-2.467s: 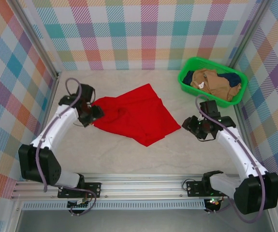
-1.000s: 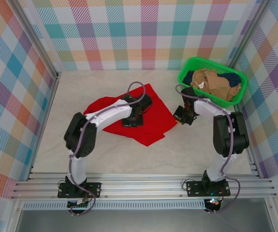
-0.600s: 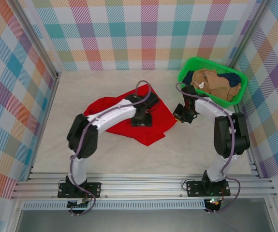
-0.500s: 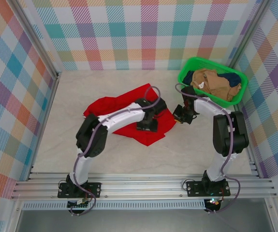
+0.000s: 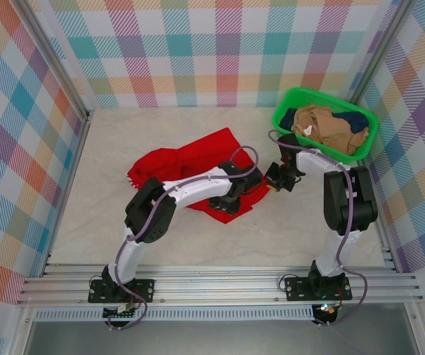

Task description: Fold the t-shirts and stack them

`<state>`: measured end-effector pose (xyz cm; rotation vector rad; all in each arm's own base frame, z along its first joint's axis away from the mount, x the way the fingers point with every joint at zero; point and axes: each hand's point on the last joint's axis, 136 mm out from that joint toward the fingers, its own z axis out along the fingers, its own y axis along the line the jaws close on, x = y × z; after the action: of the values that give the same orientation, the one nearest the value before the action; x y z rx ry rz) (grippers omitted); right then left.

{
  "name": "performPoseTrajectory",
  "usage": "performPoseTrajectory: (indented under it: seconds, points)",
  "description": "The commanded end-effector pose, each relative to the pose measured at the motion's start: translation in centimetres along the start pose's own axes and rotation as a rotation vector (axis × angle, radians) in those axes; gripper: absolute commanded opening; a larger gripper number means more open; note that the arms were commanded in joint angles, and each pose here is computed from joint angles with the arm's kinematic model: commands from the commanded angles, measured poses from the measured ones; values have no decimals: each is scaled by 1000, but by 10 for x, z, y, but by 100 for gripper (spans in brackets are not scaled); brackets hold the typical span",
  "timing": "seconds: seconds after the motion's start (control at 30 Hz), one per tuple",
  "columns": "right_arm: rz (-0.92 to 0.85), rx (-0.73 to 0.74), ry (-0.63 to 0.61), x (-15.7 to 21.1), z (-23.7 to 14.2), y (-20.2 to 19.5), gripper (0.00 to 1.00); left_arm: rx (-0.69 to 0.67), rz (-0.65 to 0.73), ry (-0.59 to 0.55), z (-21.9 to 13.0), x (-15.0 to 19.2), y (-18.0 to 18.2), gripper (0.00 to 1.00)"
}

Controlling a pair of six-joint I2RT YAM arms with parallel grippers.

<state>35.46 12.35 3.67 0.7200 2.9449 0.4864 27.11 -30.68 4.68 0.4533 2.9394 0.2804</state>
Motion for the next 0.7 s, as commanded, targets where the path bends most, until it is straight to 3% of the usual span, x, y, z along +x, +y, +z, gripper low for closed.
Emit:
performPoseTrajectory:
  seconds: [0.0, 0.3, 0.37, 0.43, 0.67]
  points:
    - [-1, -15, 9, -3, 0, 4, 0, -72, 45, 11, 16, 13, 8, 40]
    - [2, -19, 13, -2, 1, 4, 0, -16, -3, -41, 13, 5, 0, 42]
    - [2, -20, 14, -1, 0, 4, 0, 24, -31, -75, 1, -1, -3, 50]
    - [1, -17, 12, -1, -1, 3, 0, 78, -61, -87, -10, -3, -9, 51]
    - [1, -19, 17, 0, 1, 3, 0, 124, -128, -6, 3, 13, -19, 50]
